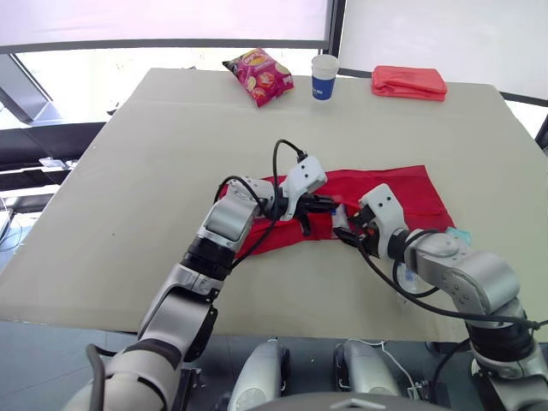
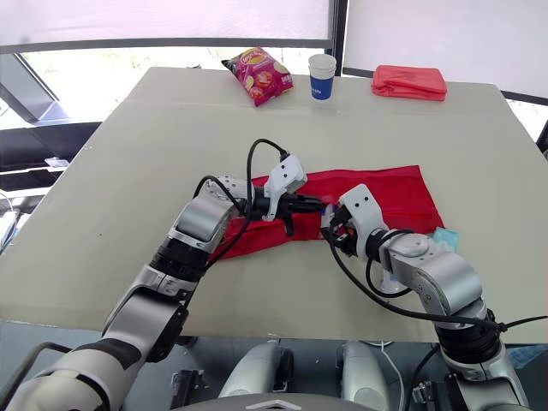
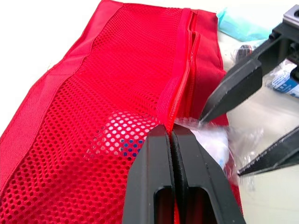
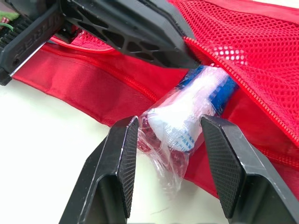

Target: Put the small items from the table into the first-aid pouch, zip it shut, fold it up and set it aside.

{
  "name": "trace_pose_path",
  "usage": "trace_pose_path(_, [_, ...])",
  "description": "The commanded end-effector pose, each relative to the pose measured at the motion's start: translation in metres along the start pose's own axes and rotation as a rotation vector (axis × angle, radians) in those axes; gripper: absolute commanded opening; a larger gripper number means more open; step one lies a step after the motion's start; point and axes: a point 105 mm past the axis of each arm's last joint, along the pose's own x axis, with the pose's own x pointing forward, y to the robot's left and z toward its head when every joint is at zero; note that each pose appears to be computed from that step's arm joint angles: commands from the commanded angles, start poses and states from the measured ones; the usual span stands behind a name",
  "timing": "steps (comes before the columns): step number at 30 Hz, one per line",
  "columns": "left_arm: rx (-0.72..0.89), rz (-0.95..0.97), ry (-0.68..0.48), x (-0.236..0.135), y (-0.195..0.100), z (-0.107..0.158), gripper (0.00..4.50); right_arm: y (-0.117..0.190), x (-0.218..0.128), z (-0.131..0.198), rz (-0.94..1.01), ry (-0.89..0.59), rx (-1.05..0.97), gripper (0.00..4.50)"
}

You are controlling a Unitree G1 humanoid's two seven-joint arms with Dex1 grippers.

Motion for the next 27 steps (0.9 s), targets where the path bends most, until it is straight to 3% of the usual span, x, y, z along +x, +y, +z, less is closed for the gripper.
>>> trace_pose_path(1, [0.048,-0.007,-0.028,-0.003,0.0,0.013,0.0,-0.003,-0.011,0.008,-0.01,-0.025,-0.06,2.25])
trace_pose_path(7, [0.057,-0.02,-0.027,-0.002,-0.004,0.013,0.0,-0.011,0.007,0.001,-0.034,0.015,-0.153,2.25])
trace_pose_path(12, [0.066,-0.029,-0.028,-0.001,-0.007,0.014,0.0,-0.014,0.028,0.008,-0.036,0.0,-0.208,0.05])
trace_pose_path(22, [0.08,-0.026,-0.018,-0.001,-0.01,0.01,0.0,-0.022,0.054,0.022,-0.056,-0.074,-0.201,0.05])
trace_pose_path(26, [0.088,-0.014,-0.014,-0.001,-0.008,0.008,0.0,-0.026,0.043,0.023,-0.043,-0.093,-0.171,0.05])
trace_pose_path(27, [0.095,-0.011,-0.01,-0.001,-0.007,0.007,0.0,-0.027,0.035,0.024,-0.033,-0.104,-0.146,0.29])
